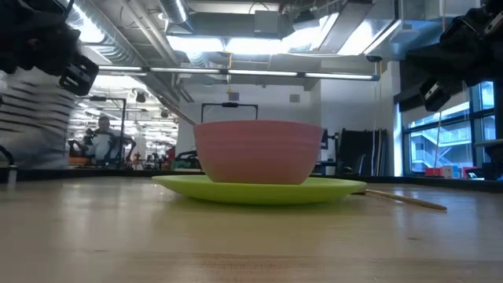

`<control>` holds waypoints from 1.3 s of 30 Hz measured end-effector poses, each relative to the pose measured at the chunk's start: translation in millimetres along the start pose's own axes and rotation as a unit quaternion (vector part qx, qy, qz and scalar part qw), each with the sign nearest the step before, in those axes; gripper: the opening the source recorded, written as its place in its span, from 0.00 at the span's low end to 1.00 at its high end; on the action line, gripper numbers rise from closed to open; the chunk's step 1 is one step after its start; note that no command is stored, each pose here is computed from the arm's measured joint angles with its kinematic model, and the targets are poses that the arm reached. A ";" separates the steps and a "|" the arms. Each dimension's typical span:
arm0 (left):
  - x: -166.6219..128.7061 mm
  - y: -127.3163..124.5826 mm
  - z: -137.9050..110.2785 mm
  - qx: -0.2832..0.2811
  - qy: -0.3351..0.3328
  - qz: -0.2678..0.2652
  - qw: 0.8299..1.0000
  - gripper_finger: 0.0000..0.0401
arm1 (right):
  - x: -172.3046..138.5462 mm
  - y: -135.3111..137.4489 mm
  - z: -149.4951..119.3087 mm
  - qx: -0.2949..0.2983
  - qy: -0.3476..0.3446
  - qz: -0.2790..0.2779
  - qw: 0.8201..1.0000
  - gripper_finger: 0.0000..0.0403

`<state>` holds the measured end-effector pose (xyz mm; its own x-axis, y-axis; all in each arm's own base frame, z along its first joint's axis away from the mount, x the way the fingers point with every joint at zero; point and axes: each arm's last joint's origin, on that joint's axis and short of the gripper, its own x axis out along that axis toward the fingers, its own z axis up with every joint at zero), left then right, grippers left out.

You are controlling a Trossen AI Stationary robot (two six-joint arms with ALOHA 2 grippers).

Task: Set table place
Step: Return to Home Position

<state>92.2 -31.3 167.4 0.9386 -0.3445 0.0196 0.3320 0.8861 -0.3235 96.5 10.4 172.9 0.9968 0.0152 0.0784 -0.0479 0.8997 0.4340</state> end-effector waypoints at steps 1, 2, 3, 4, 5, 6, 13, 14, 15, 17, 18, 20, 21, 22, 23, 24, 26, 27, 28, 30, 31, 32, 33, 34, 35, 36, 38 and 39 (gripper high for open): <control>0.0 0.0 0.0 0.000 0.000 0.000 1.000 0.18 | 0.0 0.0 0.0 0.000 0.000 0.000 1.000 0.04; 0.0 0.0 0.0 0.000 0.000 0.000 1.000 0.17 | 0.0 0.0 -0.1 0.001 0.000 0.000 1.000 0.04; 0.0 0.0 0.0 0.000 0.000 0.000 1.000 0.17 | 0.0 -0.2 -0.5 0.000 0.002 -0.001 1.000 0.04; 0.0 0.0 -0.1 0.000 0.000 0.000 1.000 0.17 | 0.0 -0.7 -1.6 -0.001 0.008 -0.004 1.000 0.04; 0.0 0.0 -0.1 0.000 0.000 0.000 1.000 0.16 | -0.1 -1.4 -2.9 -0.002 0.015 -0.007 1.000 0.04; 0.0 0.0 -0.1 0.000 0.000 0.000 1.000 0.16 | 0.0 -1.5 -3.3 -0.002 0.017 -0.008 1.000 0.04; 0.1 0.1 -0.2 0.000 0.001 0.001 1.000 0.13 | 0.5 -1.8 -4.0 -0.003 0.021 -0.010 1.000 0.04; 0.2 0.2 -0.3 0.000 0.001 0.001 1.000 0.12 | 0.5 -1.8 -3.9 -0.002 0.021 -0.010 1.000 0.04; 0.2 0.2 -0.3 0.000 0.001 0.001 1.000 0.12 | 0.5 -1.8 -3.9 -0.002 0.021 -0.010 1.000 0.04; 0.2 0.2 -0.3 0.000 0.001 0.001 1.000 0.11 | 0.5 -1.8 -3.9 -0.003 0.021 -0.010 1.000 0.04; 0.2 0.2 -0.3 0.000 0.001 0.001 1.000 0.11 | 0.5 -1.8 -3.9 -0.003 0.020 -0.009 1.000 0.04; 0.2 0.2 -0.3 0.000 0.001 0.001 1.000 0.10 | 0.5 -1.8 -3.9 -0.002 0.021 -0.010 1.000 0.04; 0.2 0.2 -0.3 0.000 0.001 0.001 1.000 0.10 | 0.5 -1.8 -3.9 -0.003 0.021 -0.010 1.000 0.04; 0.2 0.2 -0.3 0.000 0.001 0.001 1.000 0.10 | 0.5 -1.8 -3.9 -0.003 0.021 -0.010 1.000 0.04; 0.2 0.2 -0.3 0.000 0.001 0.001 1.000 0.09 | 0.5 -1.7 -3.9 -0.003 0.020 -0.009 1.000 0.04; 0.2 0.2 -0.3 0.000 0.001 0.001 1.000 0.09 | 0.5 -1.8 -3.9 -0.002 0.021 -0.010 1.000 0.04; 0.2 0.2 -0.3 0.000 0.001 0.001 1.000 0.08 | 0.5 -1.7 -3.9 -0.003 0.020 -0.009 1.000 0.04; 0.2 0.2 -0.3 0.000 0.001 0.001 1.000 0.08 | 0.5 -1.7 -3.9 -0.003 0.020 -0.009 1.000 0.04; 0.2 0.2 -0.3 0.000 0.001 0.001 1.000 0.07 | 0.5 -1.7 -3.9 -0.003 0.020 -0.009 1.000 0.04; 0.2 0.2 -0.3 0.000 0.001 0.001 1.000 0.07 | 0.5 -1.7 -3.9 -0.002 0.020 -0.009 1.000 0.04; 0.2 0.2 -0.3 0.000 0.001 0.001 1.000 0.06 | 0.5 -1.7 -3.9 -0.003 0.020 -0.009 1.000 0.04; 0.2 0.2 -0.3 0.000 0.001 0.001 1.000 0.06 | 0.5 -1.7 -3.9 -0.003 0.020 -0.009 1.000 0.04; 0.2 0.2 -0.3 0.000 0.001 0.001 1.000 0.06 | 0.5 -1.7 -3.8 -0.003 0.020 -0.009 1.000 0.04; 0.2 0.2 -0.3 0.000 0.001 0.001 1.000 0.05 | 0.5 -1.7 -3.9 -0.002 0.020 -0.009 1.000 0.04; 0.2 0.2 -0.3 0.000 0.001 0.001 1.000 0.05 | 0.5 -1.7 -3.9 -0.002 0.020 -0.009 1.000 0.04; 0.2 0.2 -0.3 0.000 0.001 0.001 1.000 0.05 | 0.5 -1.7 -3.9 -0.003 0.020 -0.009 1.000 0.04; 0.2 0.2 -0.3 0.000 0.001 0.001 1.000 0.04 | 0.5 -1.7 -3.8 -0.003 0.020 -0.009 1.000 0.04; 0.2 0.2 -0.3 0.000 0.001 0.001 1.000 0.04 | 0.5 -1.7 -3.8 -0.002 0.020 -0.009 1.000 0.04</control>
<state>92.4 -31.3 167.1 0.9388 -0.3441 0.0170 0.3308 0.8865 -0.3237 97.3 10.5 168.8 0.9993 0.0159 0.0338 -0.0290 0.9018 0.4311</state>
